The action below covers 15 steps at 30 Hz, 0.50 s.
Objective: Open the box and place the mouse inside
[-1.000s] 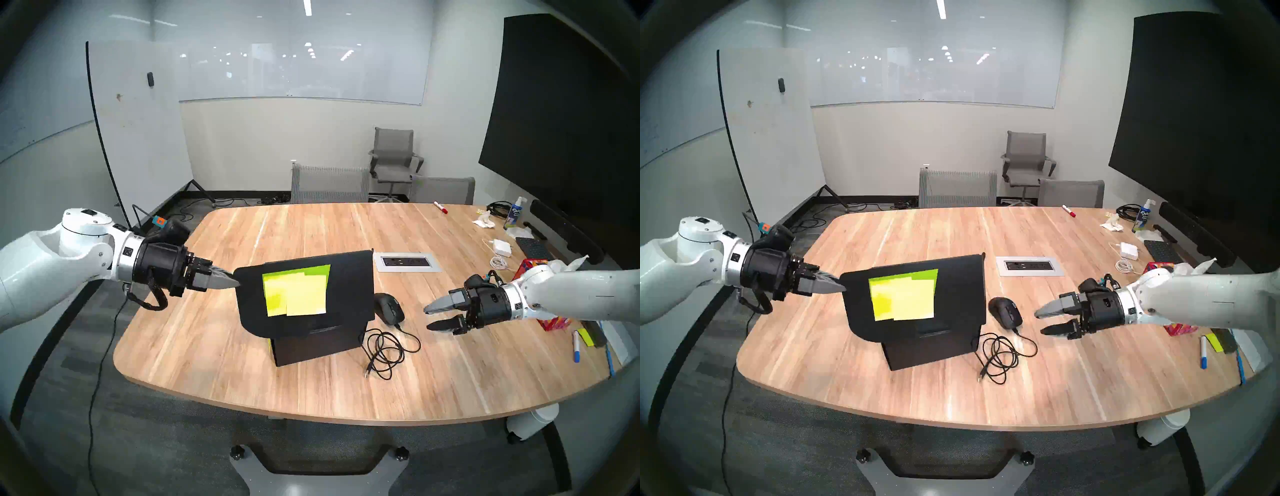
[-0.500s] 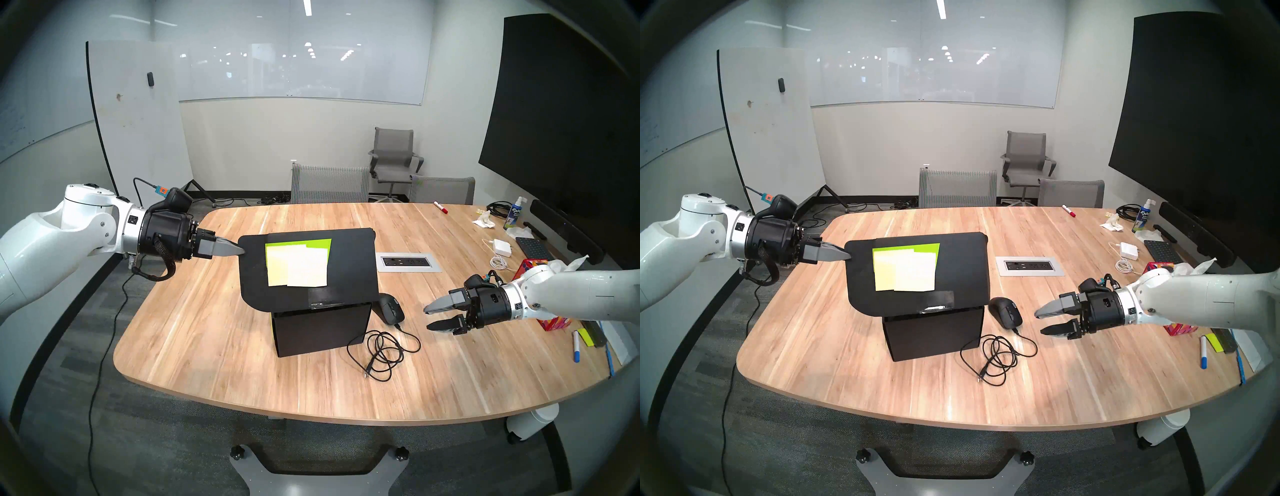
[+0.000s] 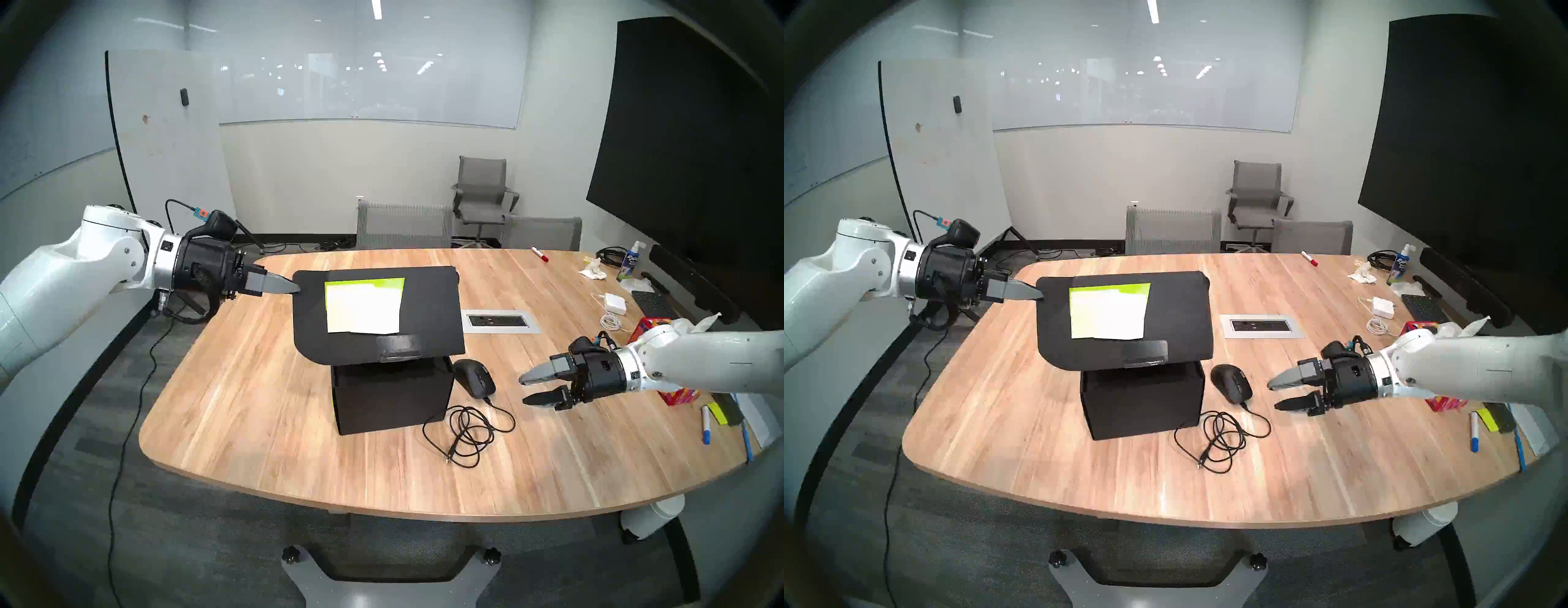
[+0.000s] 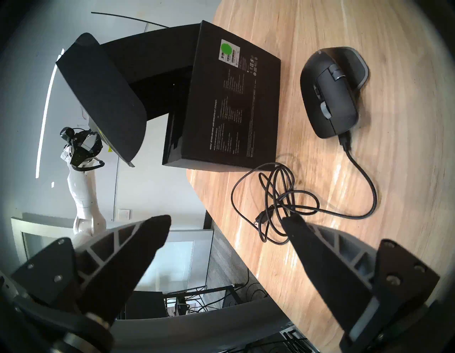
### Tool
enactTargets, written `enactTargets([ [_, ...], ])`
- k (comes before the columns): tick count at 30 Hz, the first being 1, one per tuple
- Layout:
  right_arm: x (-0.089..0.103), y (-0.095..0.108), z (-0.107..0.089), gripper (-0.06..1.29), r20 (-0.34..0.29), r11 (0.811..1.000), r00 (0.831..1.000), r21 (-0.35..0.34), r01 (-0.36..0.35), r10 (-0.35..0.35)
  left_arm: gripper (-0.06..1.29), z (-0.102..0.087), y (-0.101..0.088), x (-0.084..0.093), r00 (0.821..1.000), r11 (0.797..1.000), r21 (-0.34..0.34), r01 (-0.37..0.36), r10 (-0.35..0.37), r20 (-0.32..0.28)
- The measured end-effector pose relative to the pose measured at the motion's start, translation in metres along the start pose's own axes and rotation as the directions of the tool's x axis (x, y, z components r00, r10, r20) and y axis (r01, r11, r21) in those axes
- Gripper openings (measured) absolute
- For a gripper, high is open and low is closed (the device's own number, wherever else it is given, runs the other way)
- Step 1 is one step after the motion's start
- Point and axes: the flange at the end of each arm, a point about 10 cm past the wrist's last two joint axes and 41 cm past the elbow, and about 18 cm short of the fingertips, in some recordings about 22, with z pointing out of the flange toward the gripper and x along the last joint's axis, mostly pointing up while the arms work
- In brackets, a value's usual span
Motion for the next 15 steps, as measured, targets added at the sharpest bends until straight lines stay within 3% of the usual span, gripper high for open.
enactTargets([
  [7, 0.000, 0.000, 0.000, 1.23, 0.000, 1.000, 1.000, 0.000, 0.000, 0.000, -0.02, 0.005, -0.009, 0.007, 0.999, 0.999, 0.036, 0.036, -0.036, 0.010],
  [15, 0.000, 0.000, 0.000, 1.23, 0.000, 1.000, 1.000, 0.000, 0.000, 0.000, -0.02, 0.007, -0.010, 0.013, 0.999, 0.998, 0.029, 0.051, -0.051, 0.009],
])
